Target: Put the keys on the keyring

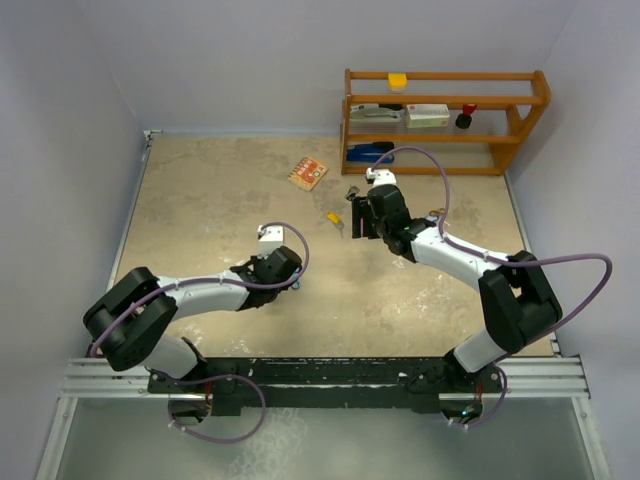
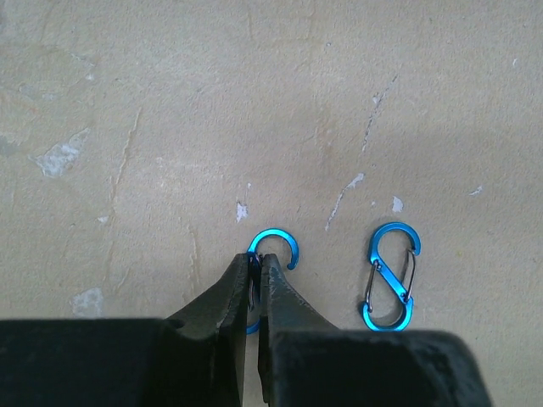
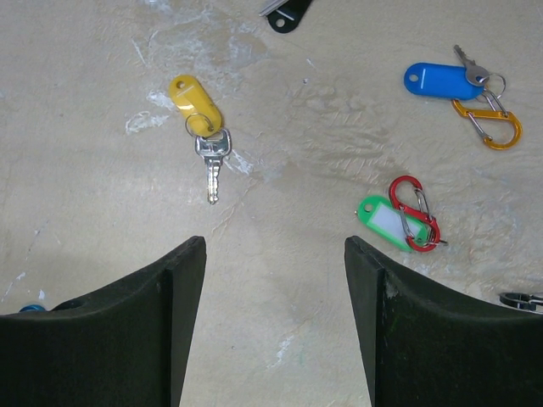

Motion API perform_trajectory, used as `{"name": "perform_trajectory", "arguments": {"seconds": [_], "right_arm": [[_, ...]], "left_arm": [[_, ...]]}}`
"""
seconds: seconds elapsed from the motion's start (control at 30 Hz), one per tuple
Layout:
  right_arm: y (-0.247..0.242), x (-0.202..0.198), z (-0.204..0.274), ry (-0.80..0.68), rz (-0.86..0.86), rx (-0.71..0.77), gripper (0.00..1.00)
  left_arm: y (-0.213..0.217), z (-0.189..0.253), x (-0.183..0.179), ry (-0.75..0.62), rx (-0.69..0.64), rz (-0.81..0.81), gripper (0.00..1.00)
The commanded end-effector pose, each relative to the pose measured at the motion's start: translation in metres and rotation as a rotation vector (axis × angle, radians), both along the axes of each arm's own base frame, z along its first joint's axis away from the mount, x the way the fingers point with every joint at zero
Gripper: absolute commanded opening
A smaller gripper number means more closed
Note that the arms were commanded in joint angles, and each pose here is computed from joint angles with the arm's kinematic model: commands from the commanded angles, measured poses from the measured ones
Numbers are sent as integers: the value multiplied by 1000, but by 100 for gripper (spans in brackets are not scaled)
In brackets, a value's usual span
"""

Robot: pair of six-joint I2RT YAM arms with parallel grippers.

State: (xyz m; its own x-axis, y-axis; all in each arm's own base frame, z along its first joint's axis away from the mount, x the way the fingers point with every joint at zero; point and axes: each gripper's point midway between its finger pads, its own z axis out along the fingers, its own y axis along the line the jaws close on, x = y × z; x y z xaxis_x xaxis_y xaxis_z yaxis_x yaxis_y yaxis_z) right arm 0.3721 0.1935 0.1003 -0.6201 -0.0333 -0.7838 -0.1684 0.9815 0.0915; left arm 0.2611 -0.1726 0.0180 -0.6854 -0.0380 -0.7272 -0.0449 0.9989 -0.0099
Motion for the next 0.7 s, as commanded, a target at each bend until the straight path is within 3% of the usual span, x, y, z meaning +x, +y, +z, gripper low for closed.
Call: {"name": "perform_trajectory", "arguments": {"seconds": [0.0,0.33,0.67], "right_arm": [[14,15,22,-58,35,26,69],[43,51,-4,24,77,-17,68],[76,64,-29,50,229,6,66]], "left_arm": [[-6,20,4,-7,4,-8,0],[-26,79,33,-132,-47,-19,0],[-19,85,31,-145,-67,-9,0]]}}
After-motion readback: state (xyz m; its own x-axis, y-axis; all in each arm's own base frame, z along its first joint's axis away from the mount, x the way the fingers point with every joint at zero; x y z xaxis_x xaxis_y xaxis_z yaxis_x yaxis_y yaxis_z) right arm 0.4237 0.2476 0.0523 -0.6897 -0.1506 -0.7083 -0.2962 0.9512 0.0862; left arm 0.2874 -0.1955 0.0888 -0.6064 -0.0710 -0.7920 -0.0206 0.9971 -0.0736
